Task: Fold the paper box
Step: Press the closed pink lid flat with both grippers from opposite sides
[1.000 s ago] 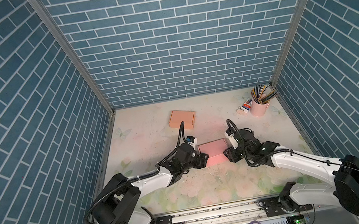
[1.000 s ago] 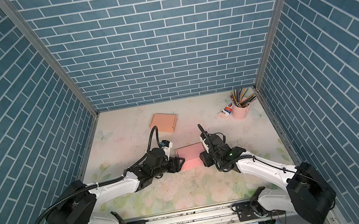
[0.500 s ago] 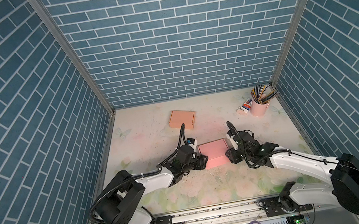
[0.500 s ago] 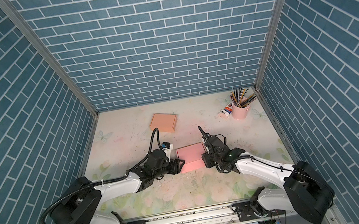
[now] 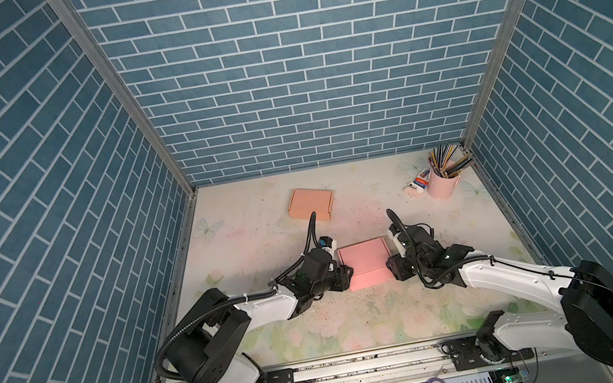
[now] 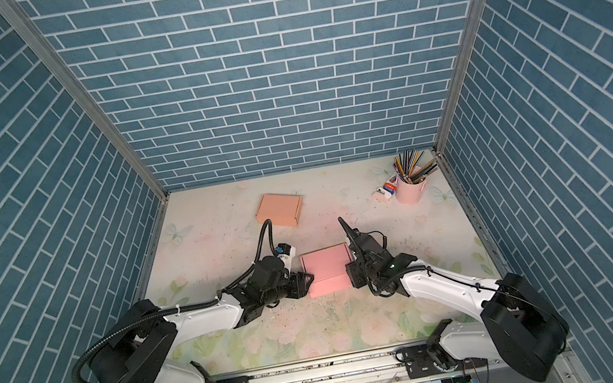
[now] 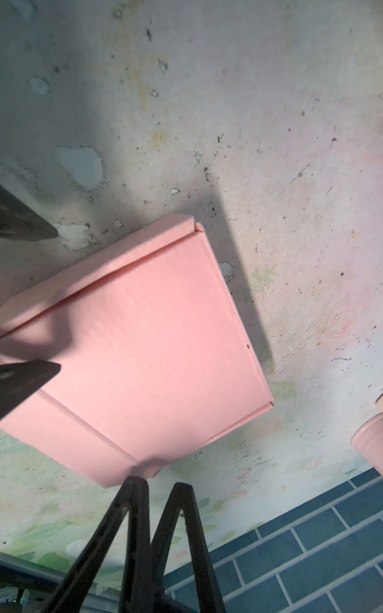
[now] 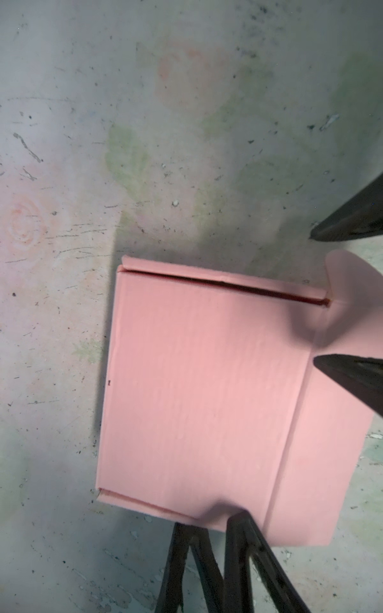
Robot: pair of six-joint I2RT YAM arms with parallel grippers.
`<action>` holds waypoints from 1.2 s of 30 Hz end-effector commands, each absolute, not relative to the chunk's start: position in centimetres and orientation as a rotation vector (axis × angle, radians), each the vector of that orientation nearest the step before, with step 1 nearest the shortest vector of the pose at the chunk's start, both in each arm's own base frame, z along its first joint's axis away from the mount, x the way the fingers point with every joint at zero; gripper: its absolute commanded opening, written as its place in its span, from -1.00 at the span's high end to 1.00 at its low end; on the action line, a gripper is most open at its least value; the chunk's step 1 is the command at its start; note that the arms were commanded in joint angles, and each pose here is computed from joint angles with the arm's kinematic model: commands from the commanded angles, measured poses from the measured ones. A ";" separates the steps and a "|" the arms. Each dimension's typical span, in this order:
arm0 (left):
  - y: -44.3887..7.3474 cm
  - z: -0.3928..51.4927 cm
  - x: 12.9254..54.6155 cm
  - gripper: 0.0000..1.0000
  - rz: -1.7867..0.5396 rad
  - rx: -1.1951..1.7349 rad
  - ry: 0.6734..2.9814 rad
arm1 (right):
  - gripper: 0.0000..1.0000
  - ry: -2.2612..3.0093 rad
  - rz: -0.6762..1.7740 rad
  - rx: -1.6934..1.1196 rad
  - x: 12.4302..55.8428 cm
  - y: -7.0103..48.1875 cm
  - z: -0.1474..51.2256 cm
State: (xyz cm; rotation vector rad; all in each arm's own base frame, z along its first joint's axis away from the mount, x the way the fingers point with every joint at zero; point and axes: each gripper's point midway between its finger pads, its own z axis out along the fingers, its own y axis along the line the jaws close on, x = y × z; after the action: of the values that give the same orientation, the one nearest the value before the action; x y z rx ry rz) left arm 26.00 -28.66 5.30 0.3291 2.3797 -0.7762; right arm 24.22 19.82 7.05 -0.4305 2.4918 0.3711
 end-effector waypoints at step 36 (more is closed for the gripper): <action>-28.4 6.1 26.5 -0.07 -0.791 0.335 2.351 | -0.12 2.499 0.517 -0.350 24.8 21.0 5.7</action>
State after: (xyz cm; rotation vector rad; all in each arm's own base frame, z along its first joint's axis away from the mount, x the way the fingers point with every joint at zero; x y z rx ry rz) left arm 26.39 -28.47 5.88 0.3295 2.3608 -0.7838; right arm 24.93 20.92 6.13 -0.3942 2.4830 0.4846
